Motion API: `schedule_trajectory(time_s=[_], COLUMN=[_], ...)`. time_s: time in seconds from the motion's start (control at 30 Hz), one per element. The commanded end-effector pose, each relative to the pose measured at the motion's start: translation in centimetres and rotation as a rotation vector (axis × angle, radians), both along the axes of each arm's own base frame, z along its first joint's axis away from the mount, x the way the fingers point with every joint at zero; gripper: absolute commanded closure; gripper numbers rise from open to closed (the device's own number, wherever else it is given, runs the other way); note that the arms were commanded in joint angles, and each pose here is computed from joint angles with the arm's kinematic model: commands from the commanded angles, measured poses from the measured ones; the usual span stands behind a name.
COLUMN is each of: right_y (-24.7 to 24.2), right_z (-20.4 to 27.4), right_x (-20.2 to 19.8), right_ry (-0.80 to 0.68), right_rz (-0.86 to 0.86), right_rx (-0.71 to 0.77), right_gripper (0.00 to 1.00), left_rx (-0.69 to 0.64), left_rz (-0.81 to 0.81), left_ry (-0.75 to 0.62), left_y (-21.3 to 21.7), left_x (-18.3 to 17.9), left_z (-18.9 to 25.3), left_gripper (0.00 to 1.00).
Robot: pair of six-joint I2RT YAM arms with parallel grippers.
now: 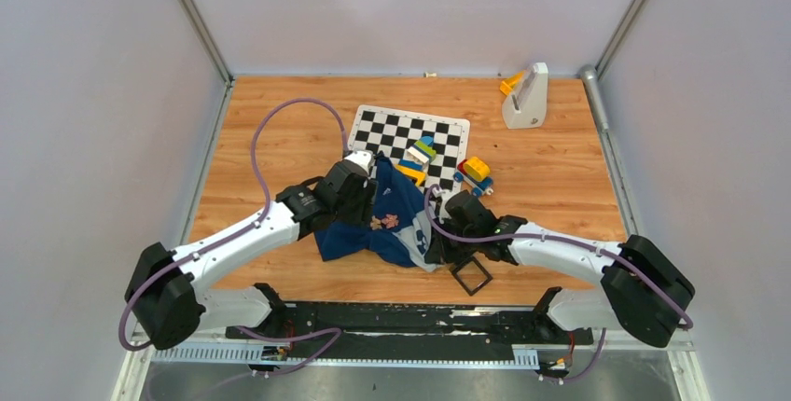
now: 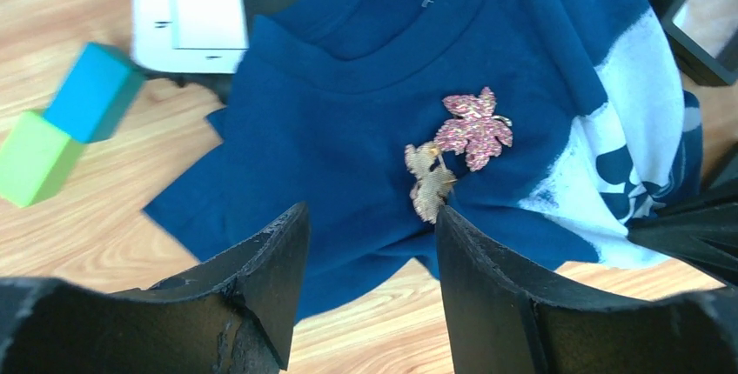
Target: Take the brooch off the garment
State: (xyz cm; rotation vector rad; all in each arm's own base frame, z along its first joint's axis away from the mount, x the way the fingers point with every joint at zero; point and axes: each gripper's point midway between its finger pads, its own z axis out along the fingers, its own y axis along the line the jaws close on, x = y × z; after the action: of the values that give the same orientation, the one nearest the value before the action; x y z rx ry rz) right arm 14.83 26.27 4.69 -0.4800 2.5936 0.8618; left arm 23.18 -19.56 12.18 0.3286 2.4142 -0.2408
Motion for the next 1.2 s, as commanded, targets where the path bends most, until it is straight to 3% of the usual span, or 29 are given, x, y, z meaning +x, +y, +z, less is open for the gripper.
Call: schedule_trajectory(time_s=[0.0,0.17,0.37,0.47,0.57,0.67,0.8,0.87,1.0,1.17], right_y=[0.4,0.7,0.8,0.9,0.8,0.6,0.4,0.6,1.3,2.9], right_z=[-0.3,0.1,0.1,0.4,1.1,2.3,6.2,8.8,13.9,18.3], right_x=[-0.6,-0.6,-0.6,-0.5,-0.1,0.9,2.8,3.7,5.6,7.3], right_ry=[0.020,0.006,0.006,-0.001,-0.025,-0.073,-0.189,-0.258,-0.388,-0.480], right_rz=[-0.008,-0.004,-0.006,-0.007,-0.017,-0.042,-0.072,-0.078,-0.089,-0.066], right_rx=[0.024,0.040,0.039,0.046,0.047,0.033,0.036,0.065,0.140,0.235], right_gripper=[1.00,1.00,1.00,1.00,1.00,0.89,0.62,0.54,0.44,0.40], left_rx=[-0.144,-0.298,-0.320,-0.366,-0.428,-0.433,-0.362,-0.353,-0.356,-0.406], left_rz=[-0.064,-0.092,-0.124,-0.142,-0.184,-0.183,-0.154,-0.166,-0.190,-0.210], left_ry=[0.037,0.074,0.125,0.133,0.123,0.041,-0.109,-0.178,-0.277,-0.351], left_y=[-3.3,-4.7,-5.6,-6.2,-6.6,-5.8,-3.4,-2.7,-2.1,-2.3], left_x=[0.0,0.8,0.5,0.5,0.1,0.5,1.3,1.4,1.5,1.4], left_z=[-1.1,-2.0,-3.2,-3.2,-2.2,-0.2,2.7,4.3,7.1,9.8], left_gripper=[0.37,0.43,0.56,0.73,0.99,1.00,1.00,1.00,1.00,1.00])
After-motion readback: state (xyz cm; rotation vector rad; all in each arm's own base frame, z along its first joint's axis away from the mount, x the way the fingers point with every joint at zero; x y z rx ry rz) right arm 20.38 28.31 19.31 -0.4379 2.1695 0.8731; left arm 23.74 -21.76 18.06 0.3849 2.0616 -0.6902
